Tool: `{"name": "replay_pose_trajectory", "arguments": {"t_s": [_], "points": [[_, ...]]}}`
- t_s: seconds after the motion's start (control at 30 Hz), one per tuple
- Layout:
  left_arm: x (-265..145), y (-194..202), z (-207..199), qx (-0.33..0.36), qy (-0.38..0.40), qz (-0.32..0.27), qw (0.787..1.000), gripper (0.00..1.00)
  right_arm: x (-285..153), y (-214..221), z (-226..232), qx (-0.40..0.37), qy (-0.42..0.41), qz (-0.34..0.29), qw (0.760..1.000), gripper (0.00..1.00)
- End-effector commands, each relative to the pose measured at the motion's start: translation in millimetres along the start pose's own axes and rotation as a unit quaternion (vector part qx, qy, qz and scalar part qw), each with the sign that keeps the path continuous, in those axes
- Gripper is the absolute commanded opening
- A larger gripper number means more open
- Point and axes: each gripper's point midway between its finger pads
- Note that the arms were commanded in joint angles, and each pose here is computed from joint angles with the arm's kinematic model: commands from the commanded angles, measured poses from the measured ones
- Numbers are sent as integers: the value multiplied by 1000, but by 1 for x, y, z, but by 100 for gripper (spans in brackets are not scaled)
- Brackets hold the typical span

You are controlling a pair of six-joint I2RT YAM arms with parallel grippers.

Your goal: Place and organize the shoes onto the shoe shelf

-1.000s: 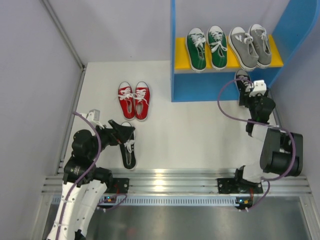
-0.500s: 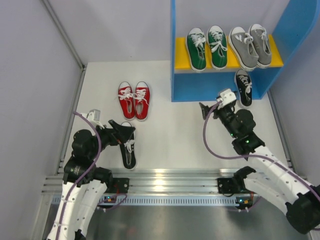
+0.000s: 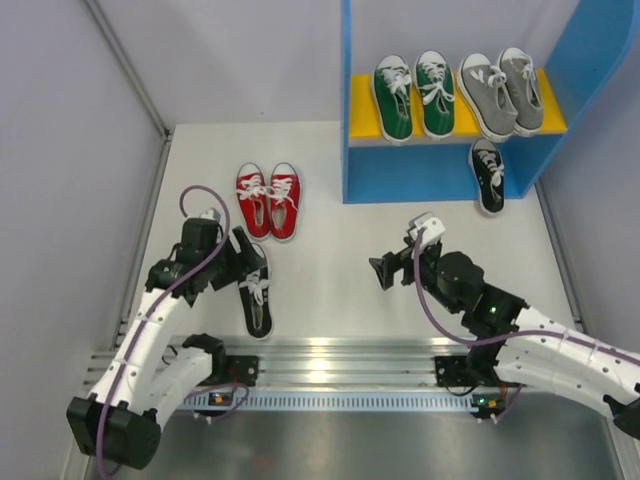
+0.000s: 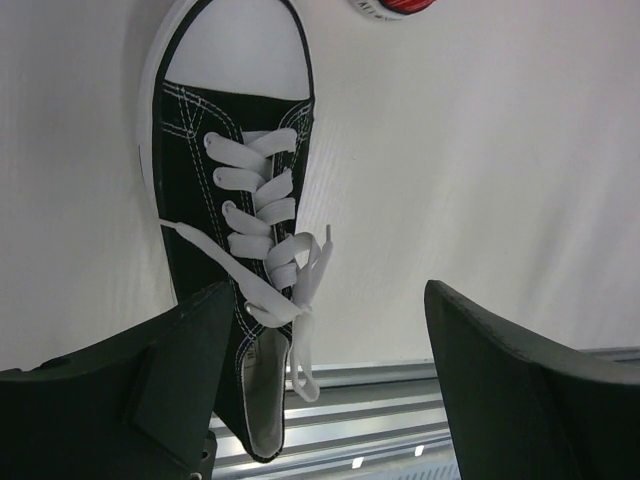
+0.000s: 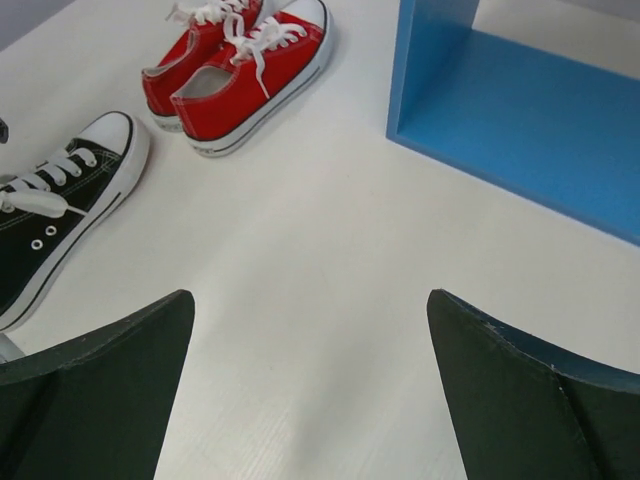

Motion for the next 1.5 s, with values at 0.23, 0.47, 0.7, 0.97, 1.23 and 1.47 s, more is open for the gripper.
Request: {"name": "replay_pose_trajectory", "arguments": {"t_s": [0.23,0.47,0.7,0.97,1.23,1.47], "points": [[30,38,18,30,-119,54,991,80,-26,-19,-15,75,44,-5,996,99],[44,44,29,50,-189,15,981,77,-35,-13,-18,81,44,-3,996,99],[36,31,40,34,-212,-28,976,61,-45,-7,-22,85,44,-8,995,100],[53,44,49,38,-214,-13,976,43,-46,-6,-24,97,52,-4,994,100],[64,70,9,30,-110,20,993,0,-61,-7,-48,109,111,-2,988,100],[30,72,-100,2,19,-6,1000,0,-81,-14,-70,101,157,-4,982,99]]}}
Point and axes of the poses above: each gripper's point midway between its finger pads, its own x axis out along the fingers, its own z axis along the line the jaws close on, y = z × x, and after that the axes turned 5 degrees about -x, right-handed
